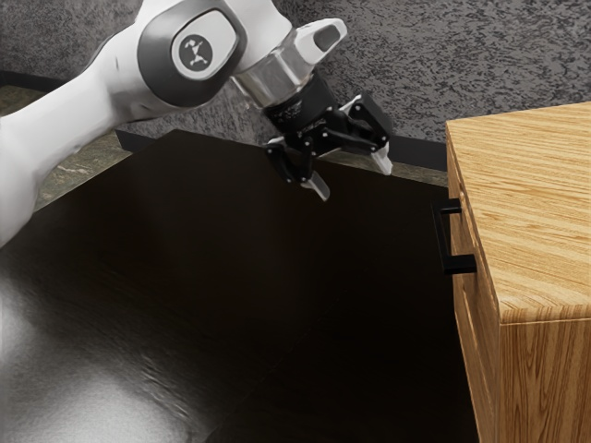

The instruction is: Pull the drawer handle with one arm to open the drawer

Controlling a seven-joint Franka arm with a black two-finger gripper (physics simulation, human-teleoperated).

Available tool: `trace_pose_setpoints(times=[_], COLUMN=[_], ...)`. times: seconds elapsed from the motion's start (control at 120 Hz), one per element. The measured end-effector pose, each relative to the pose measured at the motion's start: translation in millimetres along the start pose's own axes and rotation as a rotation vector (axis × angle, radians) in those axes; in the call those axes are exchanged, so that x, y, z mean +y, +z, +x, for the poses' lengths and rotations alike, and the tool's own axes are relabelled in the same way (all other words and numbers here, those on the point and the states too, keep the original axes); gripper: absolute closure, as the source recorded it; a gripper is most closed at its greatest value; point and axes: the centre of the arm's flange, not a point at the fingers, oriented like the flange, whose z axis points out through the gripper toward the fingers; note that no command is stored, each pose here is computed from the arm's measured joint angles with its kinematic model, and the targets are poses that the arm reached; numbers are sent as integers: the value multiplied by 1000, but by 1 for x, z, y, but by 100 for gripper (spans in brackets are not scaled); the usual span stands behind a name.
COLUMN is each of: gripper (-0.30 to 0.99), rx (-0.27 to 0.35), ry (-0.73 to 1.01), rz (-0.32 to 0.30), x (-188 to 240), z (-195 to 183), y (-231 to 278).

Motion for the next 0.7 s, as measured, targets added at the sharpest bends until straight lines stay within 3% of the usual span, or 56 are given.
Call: trace_pose_setpoints(times=[0.225,0.7], gripper=[0,0], rx=[-42,-63], ry=[-84,-241], rz=[-3,38], x=[35,40], z=[-31,-62], y=[25,13])
